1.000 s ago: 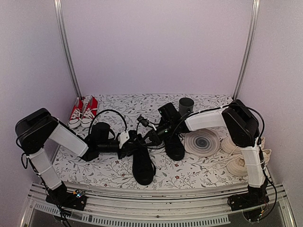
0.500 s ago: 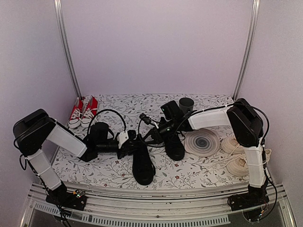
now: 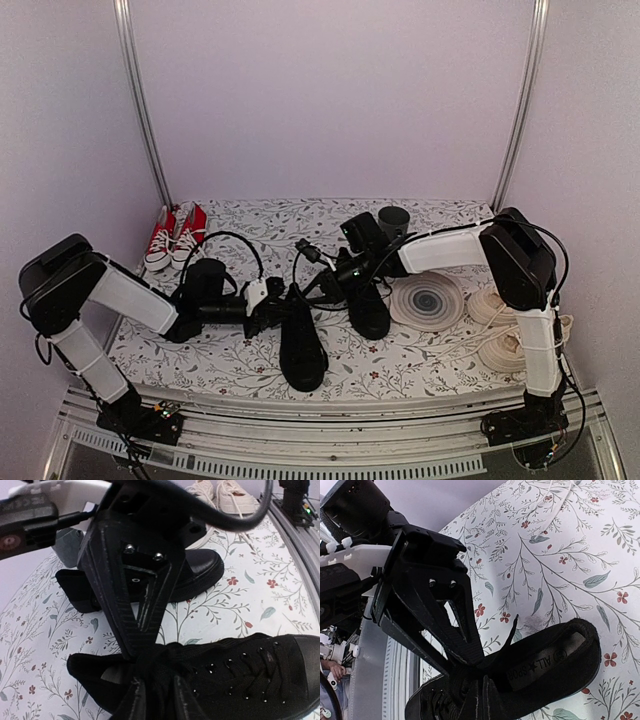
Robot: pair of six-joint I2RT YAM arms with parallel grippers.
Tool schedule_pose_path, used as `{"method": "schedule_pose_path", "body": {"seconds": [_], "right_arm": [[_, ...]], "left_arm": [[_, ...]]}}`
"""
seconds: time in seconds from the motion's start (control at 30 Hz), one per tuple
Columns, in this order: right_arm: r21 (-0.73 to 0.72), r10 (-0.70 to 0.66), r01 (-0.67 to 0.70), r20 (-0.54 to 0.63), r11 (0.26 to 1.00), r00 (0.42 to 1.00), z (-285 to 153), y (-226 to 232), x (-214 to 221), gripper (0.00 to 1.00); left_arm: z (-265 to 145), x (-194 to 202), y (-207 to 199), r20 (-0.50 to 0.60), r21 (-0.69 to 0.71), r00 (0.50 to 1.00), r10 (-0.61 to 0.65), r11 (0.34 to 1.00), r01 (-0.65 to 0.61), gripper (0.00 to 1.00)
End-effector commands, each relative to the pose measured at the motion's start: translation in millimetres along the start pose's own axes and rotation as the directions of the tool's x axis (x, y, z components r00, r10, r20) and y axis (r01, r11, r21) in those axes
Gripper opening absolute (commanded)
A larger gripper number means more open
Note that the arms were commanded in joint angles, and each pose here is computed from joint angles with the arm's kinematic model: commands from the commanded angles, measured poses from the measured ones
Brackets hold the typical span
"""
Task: Tie the shoes
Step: Pull the loops with the shoelace from the shoe.
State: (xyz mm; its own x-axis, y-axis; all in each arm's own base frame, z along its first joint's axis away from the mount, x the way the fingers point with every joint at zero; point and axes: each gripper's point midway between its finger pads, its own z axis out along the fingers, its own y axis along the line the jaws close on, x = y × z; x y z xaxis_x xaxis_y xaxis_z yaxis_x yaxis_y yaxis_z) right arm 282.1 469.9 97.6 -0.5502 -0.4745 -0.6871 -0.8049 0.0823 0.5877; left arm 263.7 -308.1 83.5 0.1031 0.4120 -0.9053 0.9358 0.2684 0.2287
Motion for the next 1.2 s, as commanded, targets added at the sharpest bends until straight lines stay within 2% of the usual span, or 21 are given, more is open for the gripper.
{"method": "schedule_pose_path", "body": {"seconds": [0.0,0.13,0.43,0.57,0.67,0.87,1.17], "right_arm": [[0.026,-0.034,0.033,0.033,0.999,0.999,-14.3,7.7,-16.7,0.01],[0.035,-0.038,0.037,0.038,0.999,0.999,-15.4,7.7,-19.1,0.01],[0.048,-0.047,0.045,0.048,0.998,0.998,-18.1,9.2,-23.5,0.01],[0.063,-0.042,0.038,0.050,0.997,0.998,-18.0,6.5,-23.0,0.01],[0.100,-0.035,0.029,0.058,0.995,0.998,-19.7,1.3,-25.4,0.01],[0.133,-0.013,0.004,0.067,0.991,0.998,-20.4,-5.2,-25.4,0.01],[0.204,0.011,-0.030,0.092,0.979,0.996,-27.0,-12.6,-27.1,0.01]], "left_arm": [[-4.4,-6.6,-16.9,0.009,0.082,1.000,0.013,0.997,-0.013,0.26],[-6.2,-8.1,-20.8,0.007,0.105,1.000,0.008,0.994,-0.009,0.34],[-11.3,-30.9,-8.7,0.072,0.108,0.997,-0.013,0.994,0.005,0.36],[-13.4,-31.5,-10.6,0.081,0.129,0.996,-0.031,0.991,0.020,0.42],[-15.4,-25.4,-12.7,0.063,0.134,0.995,-0.072,0.989,0.063,0.52],[-15.2,-10.5,-2.1,0.013,0.033,0.989,-0.146,0.989,0.146,0.56],[-10.6,0.2,-8.8,-0.041,0.041,0.978,-0.204,0.978,0.206,0.55]]}}
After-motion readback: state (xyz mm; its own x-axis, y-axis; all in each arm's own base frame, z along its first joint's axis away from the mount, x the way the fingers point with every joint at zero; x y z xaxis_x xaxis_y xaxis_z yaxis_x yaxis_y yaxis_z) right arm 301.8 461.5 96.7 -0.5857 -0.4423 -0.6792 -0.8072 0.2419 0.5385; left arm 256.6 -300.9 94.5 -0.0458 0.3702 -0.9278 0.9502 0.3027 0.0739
